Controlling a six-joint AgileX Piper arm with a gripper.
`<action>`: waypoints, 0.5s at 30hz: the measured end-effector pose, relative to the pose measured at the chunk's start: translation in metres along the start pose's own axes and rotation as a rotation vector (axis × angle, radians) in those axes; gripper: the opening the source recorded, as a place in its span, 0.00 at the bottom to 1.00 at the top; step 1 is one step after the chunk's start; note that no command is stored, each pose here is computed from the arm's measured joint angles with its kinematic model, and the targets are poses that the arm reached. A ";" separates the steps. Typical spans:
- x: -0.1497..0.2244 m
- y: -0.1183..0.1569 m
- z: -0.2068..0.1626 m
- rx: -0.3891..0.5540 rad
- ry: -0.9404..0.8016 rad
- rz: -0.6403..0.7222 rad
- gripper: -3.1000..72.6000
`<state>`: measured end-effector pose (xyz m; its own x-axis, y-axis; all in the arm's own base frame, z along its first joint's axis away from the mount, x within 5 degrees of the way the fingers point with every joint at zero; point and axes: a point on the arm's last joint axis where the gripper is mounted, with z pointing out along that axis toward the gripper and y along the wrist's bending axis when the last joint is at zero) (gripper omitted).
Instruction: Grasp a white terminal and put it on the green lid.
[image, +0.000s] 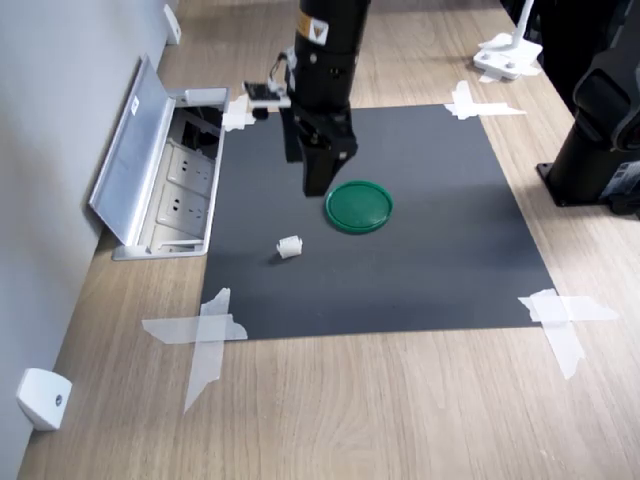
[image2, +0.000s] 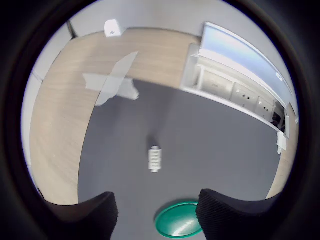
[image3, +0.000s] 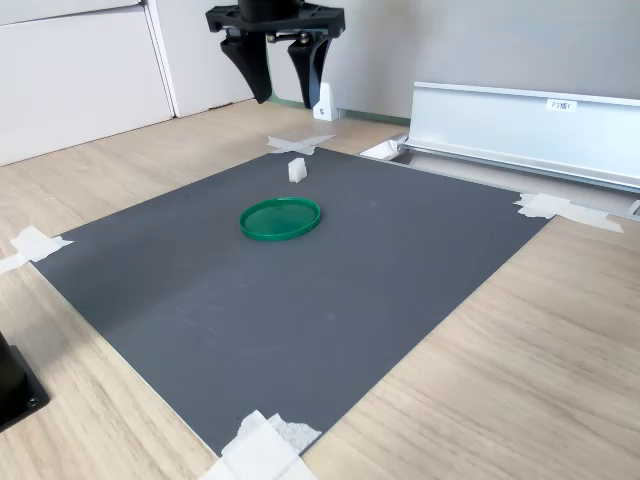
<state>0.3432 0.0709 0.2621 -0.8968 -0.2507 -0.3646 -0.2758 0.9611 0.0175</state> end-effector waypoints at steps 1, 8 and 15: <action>0.000 0.005 0.005 -0.002 0.014 -0.014 0.93; -0.003 0.013 0.038 0.002 0.056 -0.034 0.93; -0.004 0.010 0.061 0.027 0.071 -0.055 0.93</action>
<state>0.3655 0.0890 0.2074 -0.9030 -0.3103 -0.2973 -0.3172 0.9480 -0.0262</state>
